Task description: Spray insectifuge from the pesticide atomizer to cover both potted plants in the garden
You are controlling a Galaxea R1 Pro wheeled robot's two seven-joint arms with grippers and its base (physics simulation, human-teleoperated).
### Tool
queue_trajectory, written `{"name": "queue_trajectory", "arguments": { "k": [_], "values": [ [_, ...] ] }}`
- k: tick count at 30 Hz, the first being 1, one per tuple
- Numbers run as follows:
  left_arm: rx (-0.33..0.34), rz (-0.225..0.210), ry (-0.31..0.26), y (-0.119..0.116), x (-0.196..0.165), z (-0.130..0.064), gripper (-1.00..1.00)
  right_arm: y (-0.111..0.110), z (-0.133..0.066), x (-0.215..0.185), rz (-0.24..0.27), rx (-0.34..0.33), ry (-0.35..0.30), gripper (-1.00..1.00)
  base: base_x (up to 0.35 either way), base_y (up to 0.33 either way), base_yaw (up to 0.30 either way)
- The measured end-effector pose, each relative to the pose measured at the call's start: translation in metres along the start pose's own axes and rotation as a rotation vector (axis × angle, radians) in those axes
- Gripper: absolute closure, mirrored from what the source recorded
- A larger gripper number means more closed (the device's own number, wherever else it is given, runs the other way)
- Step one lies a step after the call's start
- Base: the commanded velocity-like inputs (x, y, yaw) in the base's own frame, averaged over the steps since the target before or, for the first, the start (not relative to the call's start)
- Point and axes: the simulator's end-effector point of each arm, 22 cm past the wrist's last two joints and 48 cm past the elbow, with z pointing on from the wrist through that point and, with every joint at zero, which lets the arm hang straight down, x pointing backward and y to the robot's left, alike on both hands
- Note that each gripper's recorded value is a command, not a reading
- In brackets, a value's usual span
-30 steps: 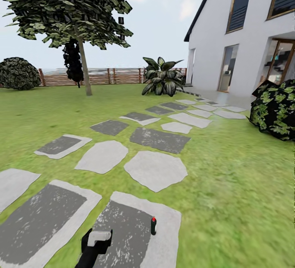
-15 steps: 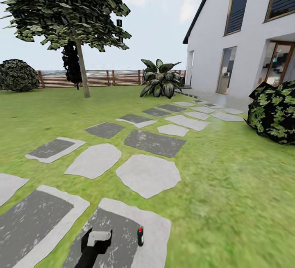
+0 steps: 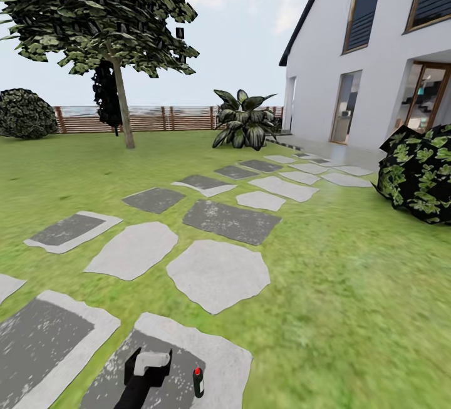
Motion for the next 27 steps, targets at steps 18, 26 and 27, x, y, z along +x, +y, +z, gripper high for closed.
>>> {"name": "queue_trajectory", "arguments": {
  "k": [18, 26, 27],
  "values": [
    [-0.019, 0.005, -0.093, 0.015, -0.268, 0.111, -1.0, -0.027, 0.043, -0.15, -0.01, 0.034, 0.127, -1.0, 0.001, -0.001, 0.0],
    [-0.007, 0.002, -0.094, 0.01, -0.25, 0.116, -1.0, -0.044, 0.041, -0.166, -0.022, 0.055, 0.103, -1.0, 0.0, 0.0, -0.03],
    [-0.007, 0.002, -0.097, 0.01, -0.249, 0.116, -1.0, -0.044, 0.041, -0.167, -0.022, 0.055, 0.101, -1.0, 0.0, 0.0, -0.148]
  ]
}}
